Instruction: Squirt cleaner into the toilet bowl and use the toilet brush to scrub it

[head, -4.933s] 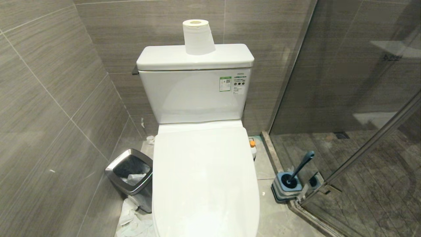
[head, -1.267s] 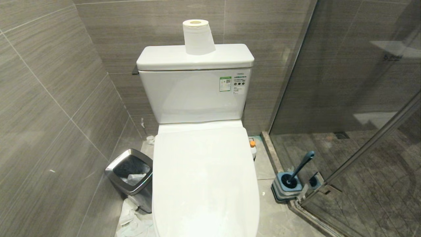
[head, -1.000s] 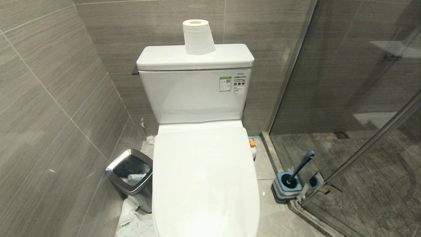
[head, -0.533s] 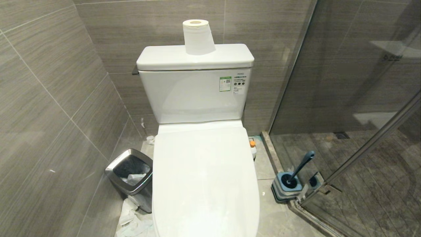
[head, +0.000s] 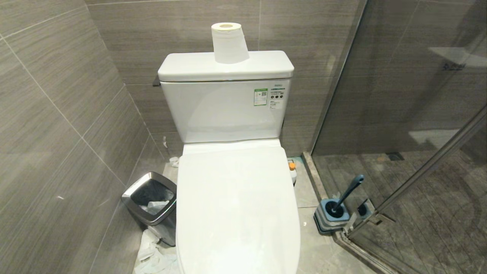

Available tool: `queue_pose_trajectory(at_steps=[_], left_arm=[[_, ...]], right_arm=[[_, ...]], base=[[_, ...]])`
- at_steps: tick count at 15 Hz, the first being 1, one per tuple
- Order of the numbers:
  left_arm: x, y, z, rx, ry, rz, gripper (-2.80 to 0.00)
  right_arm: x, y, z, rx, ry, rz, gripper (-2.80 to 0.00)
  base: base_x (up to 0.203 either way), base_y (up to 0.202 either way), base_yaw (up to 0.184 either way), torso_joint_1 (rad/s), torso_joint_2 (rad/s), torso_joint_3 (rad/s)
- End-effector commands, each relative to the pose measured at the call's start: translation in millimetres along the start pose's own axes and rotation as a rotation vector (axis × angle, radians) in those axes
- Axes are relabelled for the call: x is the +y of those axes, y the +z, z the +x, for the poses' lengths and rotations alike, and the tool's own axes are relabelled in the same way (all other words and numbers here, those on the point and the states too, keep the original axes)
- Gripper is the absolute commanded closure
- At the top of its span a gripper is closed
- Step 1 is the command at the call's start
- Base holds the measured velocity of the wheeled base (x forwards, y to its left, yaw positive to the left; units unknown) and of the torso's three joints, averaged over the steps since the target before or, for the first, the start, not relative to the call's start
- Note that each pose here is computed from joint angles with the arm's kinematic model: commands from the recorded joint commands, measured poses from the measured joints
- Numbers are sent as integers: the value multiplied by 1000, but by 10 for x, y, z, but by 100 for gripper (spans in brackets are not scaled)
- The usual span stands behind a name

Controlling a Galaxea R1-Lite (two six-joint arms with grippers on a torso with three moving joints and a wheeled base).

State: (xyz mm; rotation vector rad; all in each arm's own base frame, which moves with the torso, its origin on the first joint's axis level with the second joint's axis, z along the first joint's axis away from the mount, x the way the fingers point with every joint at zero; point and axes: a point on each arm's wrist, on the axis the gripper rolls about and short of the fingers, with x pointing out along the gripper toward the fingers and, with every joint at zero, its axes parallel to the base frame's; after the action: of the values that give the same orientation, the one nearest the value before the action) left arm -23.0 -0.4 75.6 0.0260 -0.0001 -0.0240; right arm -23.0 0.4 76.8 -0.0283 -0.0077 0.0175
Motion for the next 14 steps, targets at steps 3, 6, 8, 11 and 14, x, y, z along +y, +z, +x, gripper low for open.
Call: queue_pose_trajectory(at_steps=[3, 6, 8, 11, 14], left_arm=[[0, 0, 1, 1, -1, 0, 0], [0, 0, 1, 1, -1, 0, 0], [0, -1, 1, 3, -2, 0, 0], [0, -1, 1, 2, -1, 0, 0], [0, -1, 1, 2, -1, 0, 0]], right_arm=[[0, 0, 1, 1, 1, -1, 0], [0, 0, 1, 1, 0, -1, 0], [0, 0, 1, 1, -1, -1, 0], [0, 0, 1, 1, 1, -1, 0], [0, 0, 1, 1, -1, -1, 0]], base=[[0, 0, 0, 0, 0, 0], [0, 0, 0, 0, 0, 0], [0, 0, 0, 0, 0, 0], [0, 0, 0, 0, 0, 0], [0, 0, 0, 0, 0, 0]])
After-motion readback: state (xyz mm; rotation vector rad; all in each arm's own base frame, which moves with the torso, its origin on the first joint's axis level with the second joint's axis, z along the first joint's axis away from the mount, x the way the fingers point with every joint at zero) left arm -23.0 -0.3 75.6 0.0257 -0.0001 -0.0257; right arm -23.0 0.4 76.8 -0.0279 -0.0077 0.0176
